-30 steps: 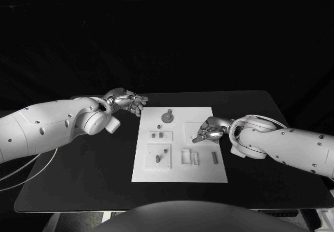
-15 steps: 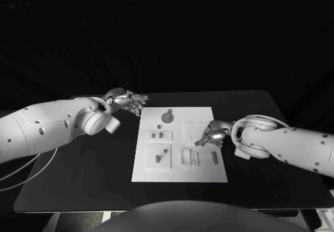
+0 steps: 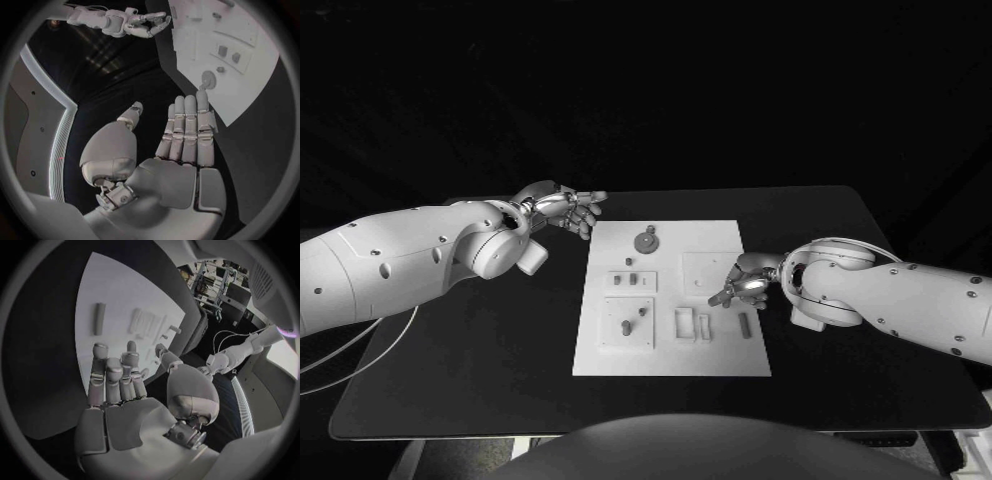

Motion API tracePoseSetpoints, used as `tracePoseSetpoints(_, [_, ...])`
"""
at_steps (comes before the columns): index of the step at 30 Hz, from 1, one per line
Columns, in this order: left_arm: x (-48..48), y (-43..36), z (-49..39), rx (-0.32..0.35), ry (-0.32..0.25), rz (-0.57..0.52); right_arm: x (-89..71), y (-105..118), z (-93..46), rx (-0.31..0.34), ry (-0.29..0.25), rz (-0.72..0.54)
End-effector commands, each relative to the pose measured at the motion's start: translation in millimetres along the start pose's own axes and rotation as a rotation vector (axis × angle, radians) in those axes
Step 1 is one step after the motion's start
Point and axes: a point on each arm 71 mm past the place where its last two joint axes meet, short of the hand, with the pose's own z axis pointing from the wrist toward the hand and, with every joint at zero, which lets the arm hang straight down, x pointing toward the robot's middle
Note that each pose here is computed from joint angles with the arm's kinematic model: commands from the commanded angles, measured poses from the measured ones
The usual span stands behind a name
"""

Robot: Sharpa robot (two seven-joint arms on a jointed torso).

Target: Assemble the parts on the task board

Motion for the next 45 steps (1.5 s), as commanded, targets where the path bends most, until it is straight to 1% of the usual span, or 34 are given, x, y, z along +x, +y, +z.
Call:
tracePoseSetpoints(1, [0.0, -2.3, 0.2, 0.019, -0.004, 0.002, 1.9, -1, -0.4, 0.012, 0.026, -0.008])
tracePoseSetpoints(6, [0.1, -2.4, 0.4, 0.02, -0.003, 0.002, 1.3, -1, -0.3, 0.016, 0.022, -0.007])
tracePoseSetpoints(9, [0.2, -2.5, 0.4, 0.02, -0.003, 0.002, -0.5, -1, -0.6, 0.007, -0.003, 0.002])
tracePoseSetpoints(11, [0.1, -2.5, 0.6, 0.02, -0.004, 0.002, -4.0, 0, -1.5, -0.008, -0.032, 0.014])
tracePoseSetpoints(14, [0.0, -2.5, 0.6, 0.02, -0.006, 0.002, -13.0, 5, -3.4, -0.05, -0.084, 0.062])
tracePoseSetpoints(18, [0.1, -2.9, 1.0, 0.023, -0.009, 0.002, -27.7, 9, -7.8, -0.08, -0.13, 0.084])
tracePoseSetpoints(22, [-0.3, -2.9, 1.4, 0.025, -0.011, 0.0, -41.2, 10, -11.3, -0.097, -0.15, 0.088])
tracePoseSetpoints(25, [-1.0, -2.7, 1.8, 0.024, -0.014, 0.0, -50.9, 6, -12.4, -0.093, -0.168, 0.099])
tracePoseSetpoints(29, [-1.3, -2.7, 2.1, 0.024, -0.016, 0.0, -54.9, 3, -13.0, -0.086, -0.173, 0.106])
tracePoseSetpoints(34, [-1.5, -2.6, 2.1, 0.024, -0.016, 0.0, -51.7, 7, -12.3, -0.089, -0.144, 0.097])
tracePoseSetpoints(37, [-1.6, -2.6, 2.1, 0.024, -0.017, 0.0, -49.9, 8, -12.4, -0.074, -0.132, 0.081])
tracePoseSetpoints(42, [-1.7, -2.5, 1.9, 0.024, -0.017, 0.0, -49.4, 6, -12.6, -0.048, -0.127, 0.076])
tracePoseSetpoints(45, [-1.6, -2.7, 2.0, 0.026, -0.018, 0.0, -49.5, 5, -12.6, -0.047, -0.127, 0.075])
